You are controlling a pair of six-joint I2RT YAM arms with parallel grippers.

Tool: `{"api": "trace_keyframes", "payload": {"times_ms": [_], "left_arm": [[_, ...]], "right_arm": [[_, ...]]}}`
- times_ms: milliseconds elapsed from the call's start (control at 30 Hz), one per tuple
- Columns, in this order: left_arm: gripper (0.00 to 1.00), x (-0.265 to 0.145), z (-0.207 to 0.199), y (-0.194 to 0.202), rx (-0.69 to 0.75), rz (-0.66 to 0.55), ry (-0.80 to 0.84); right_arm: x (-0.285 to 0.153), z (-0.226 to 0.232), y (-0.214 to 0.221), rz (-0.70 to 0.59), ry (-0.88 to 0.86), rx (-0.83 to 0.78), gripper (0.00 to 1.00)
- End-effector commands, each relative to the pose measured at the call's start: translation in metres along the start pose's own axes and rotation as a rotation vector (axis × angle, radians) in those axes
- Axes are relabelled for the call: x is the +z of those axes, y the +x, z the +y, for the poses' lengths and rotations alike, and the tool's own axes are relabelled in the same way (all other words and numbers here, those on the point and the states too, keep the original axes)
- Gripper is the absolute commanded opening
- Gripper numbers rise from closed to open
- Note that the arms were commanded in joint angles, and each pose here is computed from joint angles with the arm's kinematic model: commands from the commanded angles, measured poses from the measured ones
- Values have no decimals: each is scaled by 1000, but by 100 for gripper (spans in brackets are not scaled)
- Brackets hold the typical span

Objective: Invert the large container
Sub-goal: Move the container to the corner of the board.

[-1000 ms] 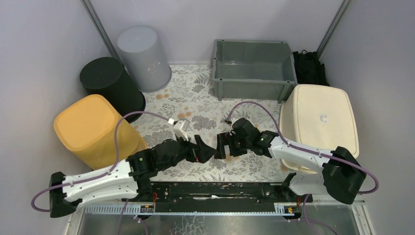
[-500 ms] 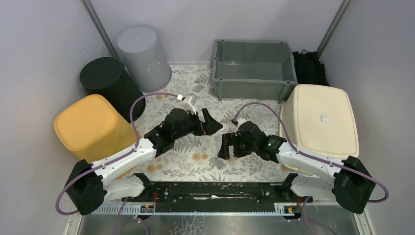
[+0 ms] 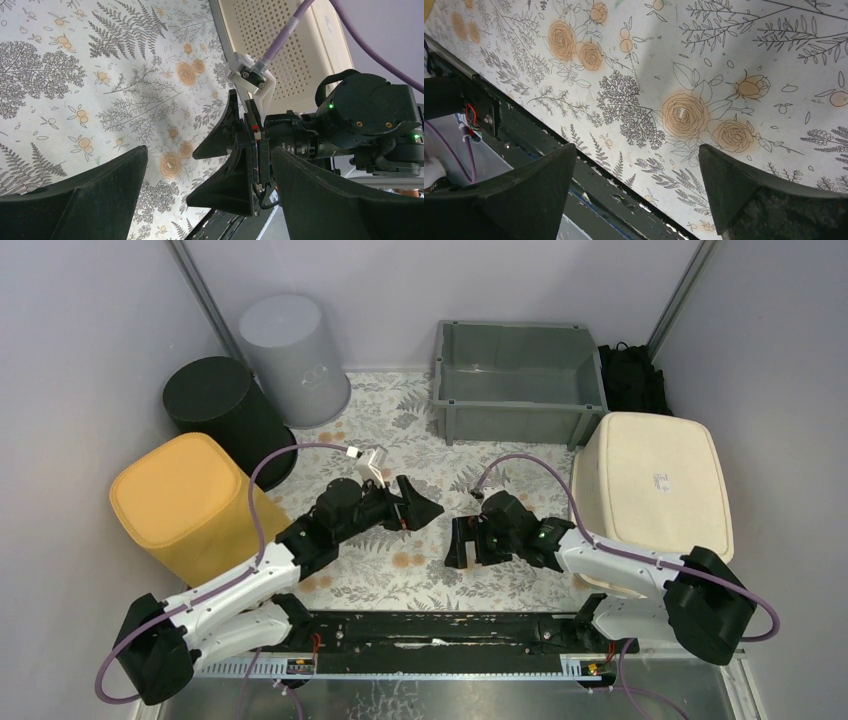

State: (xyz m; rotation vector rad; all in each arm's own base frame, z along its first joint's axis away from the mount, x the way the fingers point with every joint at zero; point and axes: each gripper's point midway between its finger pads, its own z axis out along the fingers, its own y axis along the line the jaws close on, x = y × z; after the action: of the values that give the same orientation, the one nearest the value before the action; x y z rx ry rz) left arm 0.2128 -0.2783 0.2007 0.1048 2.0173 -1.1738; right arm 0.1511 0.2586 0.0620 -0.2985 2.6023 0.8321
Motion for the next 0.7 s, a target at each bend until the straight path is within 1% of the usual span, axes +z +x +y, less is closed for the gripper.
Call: {"api": "trace_keyframes", "payload": {"times_ms": [0, 400, 667], "left_arm": [[100, -5, -4, -3, 8, -32, 36], [100, -13, -4, -6, 4, -54, 39], [100, -17, -3, -6, -4, -58, 39]], "right_arm": [[-2, 27, -20, -47, -81, 1, 99], [3, 36, -25, -19, -94, -4, 100], [2, 29, -14, -18, -101, 19, 100]]}}
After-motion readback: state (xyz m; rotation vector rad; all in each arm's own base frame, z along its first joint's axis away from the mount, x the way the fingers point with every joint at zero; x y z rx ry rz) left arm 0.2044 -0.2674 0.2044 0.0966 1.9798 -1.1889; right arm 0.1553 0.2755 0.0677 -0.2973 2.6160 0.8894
